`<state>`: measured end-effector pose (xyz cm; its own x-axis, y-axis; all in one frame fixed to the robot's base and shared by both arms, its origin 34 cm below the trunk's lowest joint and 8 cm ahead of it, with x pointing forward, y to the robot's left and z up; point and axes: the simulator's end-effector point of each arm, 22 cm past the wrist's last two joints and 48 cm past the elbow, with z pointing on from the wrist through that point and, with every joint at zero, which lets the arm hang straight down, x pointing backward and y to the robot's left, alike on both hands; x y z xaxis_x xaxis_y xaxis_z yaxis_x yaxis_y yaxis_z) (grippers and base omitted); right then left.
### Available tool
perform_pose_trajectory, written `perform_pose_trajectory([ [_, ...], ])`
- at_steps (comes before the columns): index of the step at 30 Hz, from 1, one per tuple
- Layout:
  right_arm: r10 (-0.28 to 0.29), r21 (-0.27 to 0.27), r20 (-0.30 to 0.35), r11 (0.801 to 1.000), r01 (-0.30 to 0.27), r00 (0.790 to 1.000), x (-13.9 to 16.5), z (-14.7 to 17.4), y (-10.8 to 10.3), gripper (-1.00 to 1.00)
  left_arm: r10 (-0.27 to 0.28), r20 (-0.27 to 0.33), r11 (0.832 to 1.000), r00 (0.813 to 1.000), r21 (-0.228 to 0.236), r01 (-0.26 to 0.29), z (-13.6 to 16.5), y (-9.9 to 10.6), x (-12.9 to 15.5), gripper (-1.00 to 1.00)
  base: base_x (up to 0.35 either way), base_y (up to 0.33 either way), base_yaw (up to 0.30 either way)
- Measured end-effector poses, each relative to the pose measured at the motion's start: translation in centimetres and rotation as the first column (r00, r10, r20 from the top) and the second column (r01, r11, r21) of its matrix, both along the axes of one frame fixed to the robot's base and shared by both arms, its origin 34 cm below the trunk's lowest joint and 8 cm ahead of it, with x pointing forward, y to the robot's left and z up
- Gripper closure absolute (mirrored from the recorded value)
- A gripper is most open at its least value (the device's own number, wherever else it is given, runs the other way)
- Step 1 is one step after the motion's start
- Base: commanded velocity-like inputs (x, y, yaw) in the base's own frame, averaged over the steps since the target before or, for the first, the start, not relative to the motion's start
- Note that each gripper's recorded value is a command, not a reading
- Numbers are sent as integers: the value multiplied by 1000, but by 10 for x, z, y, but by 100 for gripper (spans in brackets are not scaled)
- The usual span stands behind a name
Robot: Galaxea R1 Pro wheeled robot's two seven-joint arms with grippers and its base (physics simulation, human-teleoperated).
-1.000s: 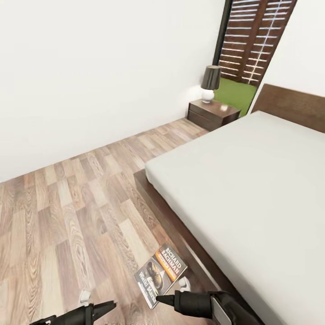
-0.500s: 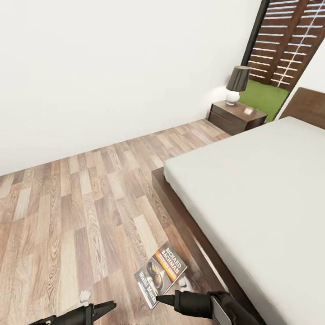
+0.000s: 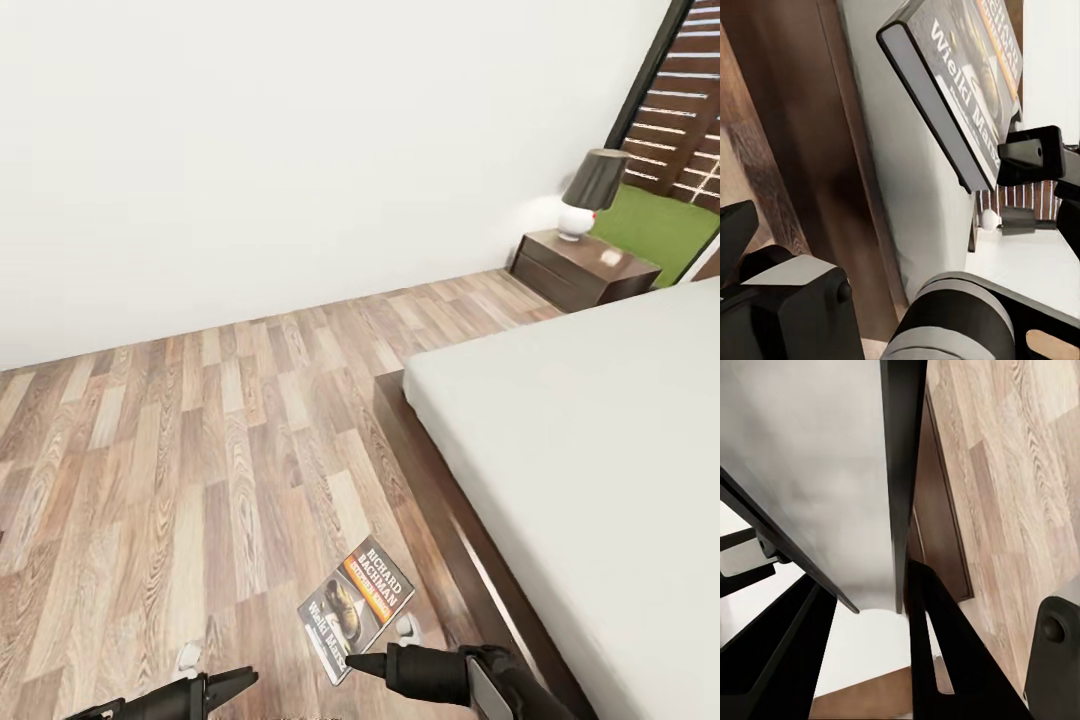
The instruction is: In the bedroom, move the book from the bed onto either nightstand, and place the two sandals side by side next to the bed.
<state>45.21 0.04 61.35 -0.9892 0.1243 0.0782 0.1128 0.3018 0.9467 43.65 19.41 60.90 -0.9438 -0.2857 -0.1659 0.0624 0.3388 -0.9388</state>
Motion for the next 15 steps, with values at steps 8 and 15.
perform_pose_trajectory([
  [8, 0, 0, -3, 1000, 0, 1000, -1, -1, 0, 100, 0, -3, 1000, 1000, 0, 0, -1, 0, -1, -100, 0, 0, 291],
  [15, 0, 0, -5, 1000, 0, 1000, -1, -2, 0, 100, -1, -6, 1000, 1000, 0, 1, -2, 0, -2, -100, 0, 0, 290],
])
